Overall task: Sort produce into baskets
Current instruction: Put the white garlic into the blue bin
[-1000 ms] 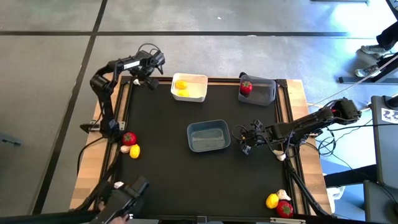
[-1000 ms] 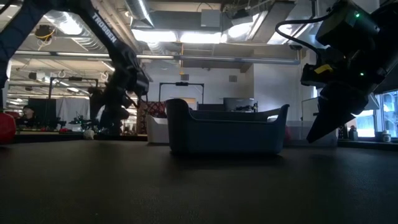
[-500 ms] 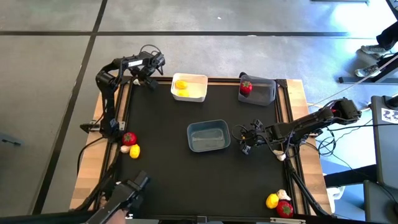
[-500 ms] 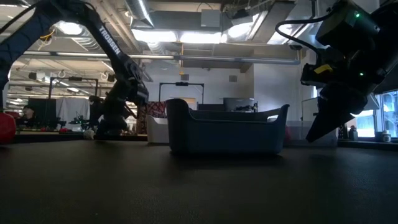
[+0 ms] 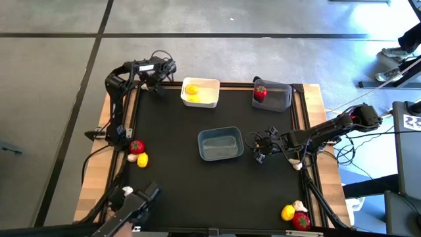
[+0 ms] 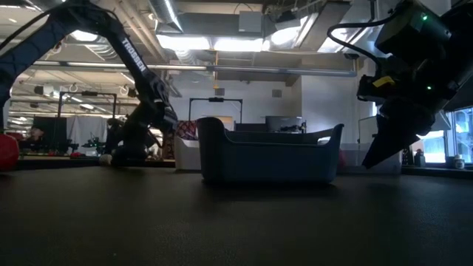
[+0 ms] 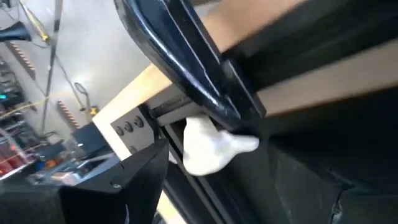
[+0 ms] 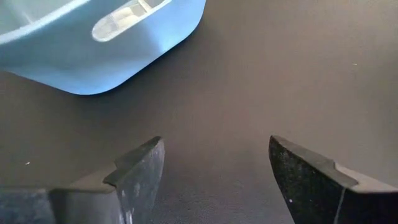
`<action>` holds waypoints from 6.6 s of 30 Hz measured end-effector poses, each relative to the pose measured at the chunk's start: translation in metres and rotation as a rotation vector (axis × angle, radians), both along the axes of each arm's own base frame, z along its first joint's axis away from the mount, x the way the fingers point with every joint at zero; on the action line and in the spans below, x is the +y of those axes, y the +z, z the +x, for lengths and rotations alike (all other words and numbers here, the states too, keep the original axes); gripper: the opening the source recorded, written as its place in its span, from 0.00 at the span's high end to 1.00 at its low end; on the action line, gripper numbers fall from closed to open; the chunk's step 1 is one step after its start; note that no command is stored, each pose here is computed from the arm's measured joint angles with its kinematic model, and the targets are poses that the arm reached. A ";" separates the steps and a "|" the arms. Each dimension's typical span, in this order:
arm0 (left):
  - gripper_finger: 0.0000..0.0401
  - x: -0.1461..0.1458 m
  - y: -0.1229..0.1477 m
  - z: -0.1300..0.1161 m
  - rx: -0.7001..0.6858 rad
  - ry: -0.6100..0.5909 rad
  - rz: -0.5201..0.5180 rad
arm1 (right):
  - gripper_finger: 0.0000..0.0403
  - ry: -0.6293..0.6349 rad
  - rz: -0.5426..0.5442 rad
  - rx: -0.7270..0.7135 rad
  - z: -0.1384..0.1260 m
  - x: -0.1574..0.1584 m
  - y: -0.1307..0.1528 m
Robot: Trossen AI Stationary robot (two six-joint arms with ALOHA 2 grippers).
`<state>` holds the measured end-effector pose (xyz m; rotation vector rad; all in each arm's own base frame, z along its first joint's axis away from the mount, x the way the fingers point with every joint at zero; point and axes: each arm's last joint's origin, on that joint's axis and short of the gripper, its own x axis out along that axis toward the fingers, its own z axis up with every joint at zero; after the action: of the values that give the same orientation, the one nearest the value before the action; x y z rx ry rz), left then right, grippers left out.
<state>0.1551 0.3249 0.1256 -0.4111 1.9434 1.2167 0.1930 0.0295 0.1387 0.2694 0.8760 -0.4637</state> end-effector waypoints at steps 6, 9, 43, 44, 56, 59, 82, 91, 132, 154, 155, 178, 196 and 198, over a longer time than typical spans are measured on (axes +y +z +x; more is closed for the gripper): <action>0.34 -0.003 0.000 -0.002 0.013 -0.019 -0.056 | 0.28 -0.006 -0.009 -0.003 0.000 0.000 0.000; 0.39 -0.004 -0.001 -0.002 0.011 -0.029 -0.085 | 0.28 -0.008 -0.008 -0.004 0.000 0.000 0.000; 0.76 -0.019 0.051 0.015 -0.080 -0.211 -0.038 | 0.28 -0.010 -0.008 -0.002 0.000 0.000 0.000; 0.76 -0.023 0.058 0.017 -0.103 -0.223 -0.031 | 0.28 -0.010 -0.009 0.000 0.000 0.000 0.000; 0.76 -0.077 0.138 0.040 -0.419 -0.314 0.131 | 0.28 0.014 0.016 0.012 -0.001 0.000 -0.001; 0.76 -0.092 0.154 0.044 -0.505 -0.323 0.161 | 0.28 0.015 0.015 0.012 -0.001 0.001 -0.001; 0.76 -0.190 0.182 0.119 -1.099 -0.712 -0.171 | 0.28 0.175 -0.052 -0.083 0.036 0.009 0.064; 0.76 -0.223 0.190 0.147 -1.221 -0.865 -0.140 | 0.28 0.237 -0.240 -0.220 0.056 0.010 0.109; 0.74 -0.285 0.180 0.226 -1.616 -0.925 -0.082 | 0.72 0.456 -0.674 -0.479 0.075 0.014 0.148; 0.62 -0.284 0.181 0.226 -1.594 -0.950 -0.042 | 0.99 0.441 -0.708 -0.452 0.074 0.013 0.148; 0.59 -0.284 0.180 0.225 -1.586 -0.946 -0.047 | 0.99 0.442 -0.707 -0.452 0.074 0.013 0.148; 0.50 -0.334 0.153 0.189 -1.072 -0.986 -0.211 | 0.98 0.443 -0.311 -0.353 0.076 0.014 0.111; 0.50 -0.384 0.154 0.185 -0.979 -1.164 -0.058 | 0.97 0.271 -0.059 -0.250 0.108 -0.036 0.058; 0.50 -0.384 0.154 0.184 -0.971 -1.166 -0.038 | 0.97 0.267 -0.047 -0.246 0.110 -0.038 0.054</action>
<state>0.3395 -0.0594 0.2794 0.1450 0.9941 0.1138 0.3034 -0.0082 0.1924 0.1590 0.6473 -0.1969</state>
